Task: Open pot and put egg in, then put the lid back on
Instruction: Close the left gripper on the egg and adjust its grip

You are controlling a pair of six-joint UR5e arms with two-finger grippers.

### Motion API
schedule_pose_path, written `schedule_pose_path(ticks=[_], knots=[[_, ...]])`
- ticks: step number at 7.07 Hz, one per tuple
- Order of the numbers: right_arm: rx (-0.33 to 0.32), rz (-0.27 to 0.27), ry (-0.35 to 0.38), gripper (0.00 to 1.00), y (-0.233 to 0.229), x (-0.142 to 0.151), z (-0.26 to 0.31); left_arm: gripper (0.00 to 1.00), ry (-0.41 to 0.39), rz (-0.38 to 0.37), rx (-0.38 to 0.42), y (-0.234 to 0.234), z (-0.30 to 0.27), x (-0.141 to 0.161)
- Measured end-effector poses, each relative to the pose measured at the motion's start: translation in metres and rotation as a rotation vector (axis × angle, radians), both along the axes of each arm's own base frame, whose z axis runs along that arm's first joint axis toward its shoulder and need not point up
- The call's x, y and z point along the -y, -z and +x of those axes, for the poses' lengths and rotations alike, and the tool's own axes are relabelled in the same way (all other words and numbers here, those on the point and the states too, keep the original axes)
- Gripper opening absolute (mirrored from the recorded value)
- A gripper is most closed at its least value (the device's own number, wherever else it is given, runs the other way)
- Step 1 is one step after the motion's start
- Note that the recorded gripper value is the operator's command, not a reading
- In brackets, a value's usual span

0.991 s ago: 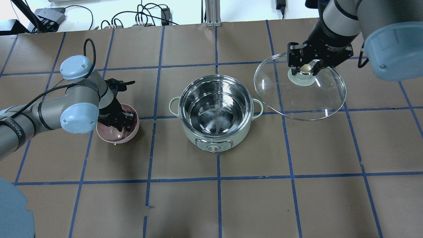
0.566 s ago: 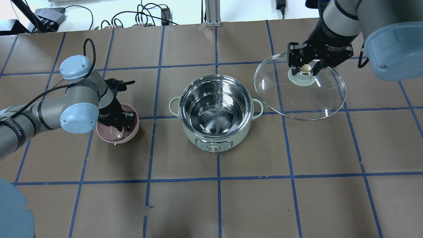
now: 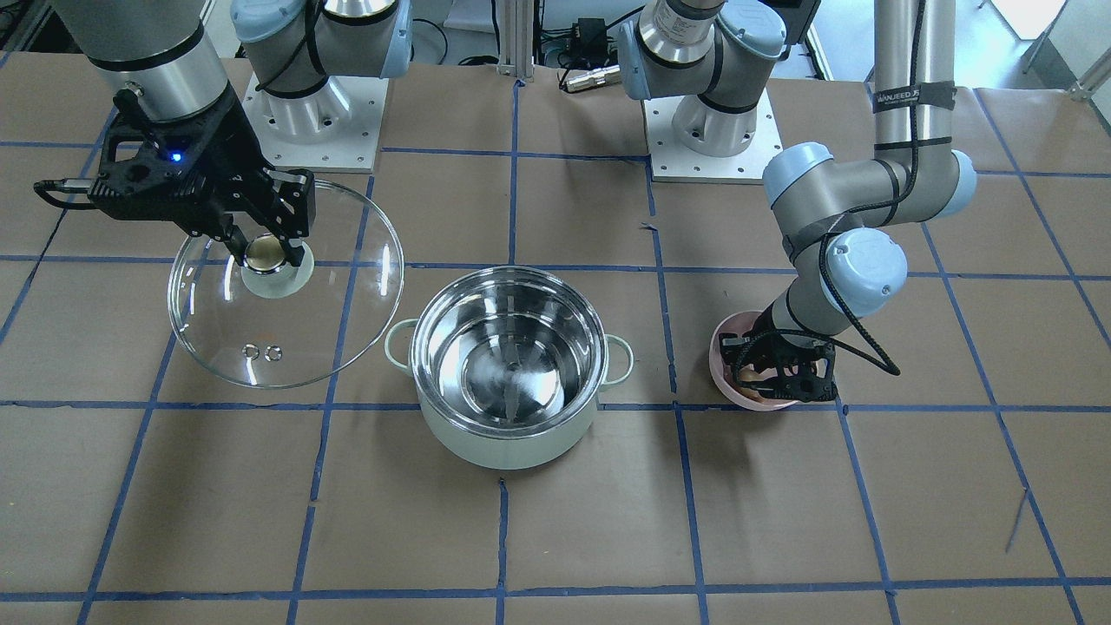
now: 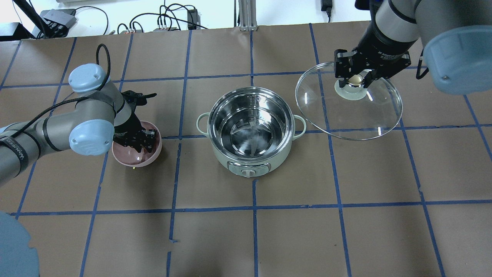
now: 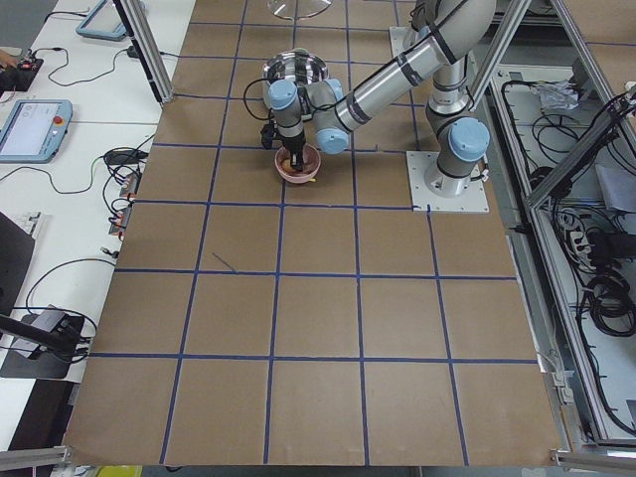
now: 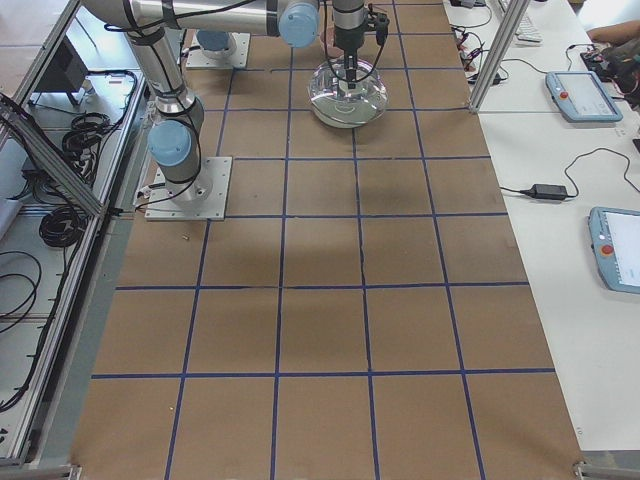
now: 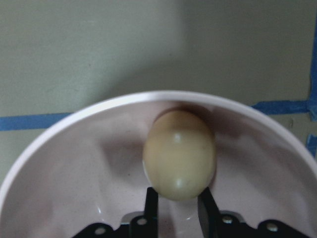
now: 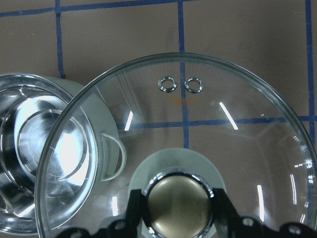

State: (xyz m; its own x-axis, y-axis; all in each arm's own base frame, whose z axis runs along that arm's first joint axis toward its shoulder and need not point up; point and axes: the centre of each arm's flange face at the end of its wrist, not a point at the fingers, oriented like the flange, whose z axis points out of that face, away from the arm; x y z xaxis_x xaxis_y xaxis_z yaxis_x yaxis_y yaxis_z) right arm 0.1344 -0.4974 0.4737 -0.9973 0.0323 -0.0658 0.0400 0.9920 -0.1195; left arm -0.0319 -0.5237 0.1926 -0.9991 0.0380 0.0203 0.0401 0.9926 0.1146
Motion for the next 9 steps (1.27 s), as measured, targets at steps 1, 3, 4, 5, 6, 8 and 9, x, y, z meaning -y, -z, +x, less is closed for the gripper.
schedule_pose_path(ticks=[1,3,4,5,6,8,9], knots=[[0.0,0.0,0.0,0.34,0.0,0.0,0.0,0.45,0.0,-0.01,0.003,-0.001,0.0001,0.0003],[0.0,0.0,0.0,0.34,0.0,0.0,0.0001,0.55,0.001,-0.02,0.004,-0.0021,0.0002,0.0008],[0.0,0.001,0.0,0.34,0.0001,-0.0001,0.0,0.56,0.001,-0.023,0.004,-0.0025,0.0002,0.0011],[0.0,0.001,0.0,0.34,0.0001,-0.0001,0.0001,0.56,0.001,-0.027,0.004,-0.003,0.0002,0.0016],[0.0,0.001,0.0,0.34,0.0002,-0.0001,0.0001,0.6,0.001,-0.031,0.004,-0.0035,0.0003,0.0021],[0.0,0.002,0.001,0.34,0.0002,-0.0001,0.0001,0.6,0.003,-0.034,0.005,-0.0034,0.0004,0.0025],[0.0,0.001,0.001,0.34,0.0002,-0.0001,0.0,0.6,0.004,-0.035,0.006,-0.0033,0.0005,0.0029]])
